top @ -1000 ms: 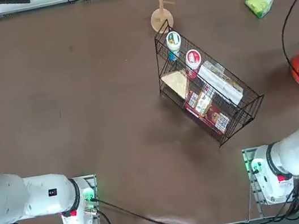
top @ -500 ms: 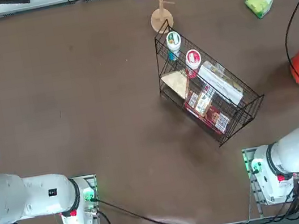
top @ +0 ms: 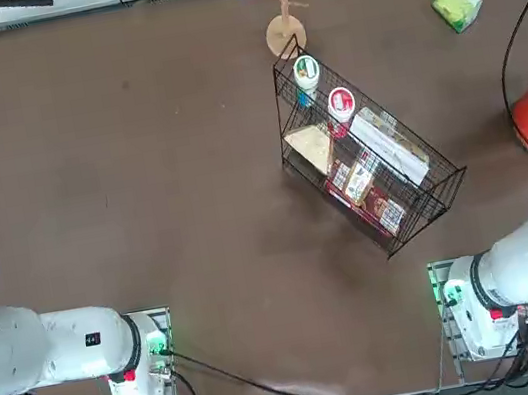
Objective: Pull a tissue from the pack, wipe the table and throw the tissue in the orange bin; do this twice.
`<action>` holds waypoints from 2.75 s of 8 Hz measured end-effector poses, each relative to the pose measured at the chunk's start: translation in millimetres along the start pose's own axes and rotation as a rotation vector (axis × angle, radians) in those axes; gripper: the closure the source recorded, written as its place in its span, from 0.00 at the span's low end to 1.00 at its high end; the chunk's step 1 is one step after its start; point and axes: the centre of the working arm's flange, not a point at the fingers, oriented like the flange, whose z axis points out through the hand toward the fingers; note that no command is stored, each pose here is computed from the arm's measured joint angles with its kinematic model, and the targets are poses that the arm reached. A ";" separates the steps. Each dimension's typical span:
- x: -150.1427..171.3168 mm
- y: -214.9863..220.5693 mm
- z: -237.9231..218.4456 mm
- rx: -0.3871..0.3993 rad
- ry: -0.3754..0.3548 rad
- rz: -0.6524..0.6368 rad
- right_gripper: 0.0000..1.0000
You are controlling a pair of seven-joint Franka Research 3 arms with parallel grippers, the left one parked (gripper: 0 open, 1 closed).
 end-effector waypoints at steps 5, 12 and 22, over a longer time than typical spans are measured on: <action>8.9 -0.9 25.3 0.046 0.004 -0.023 0.34; -1.9 20.7 -31.6 0.157 0.171 -0.116 0.00; -91.0 -8.7 -256.1 0.668 0.738 -0.126 0.00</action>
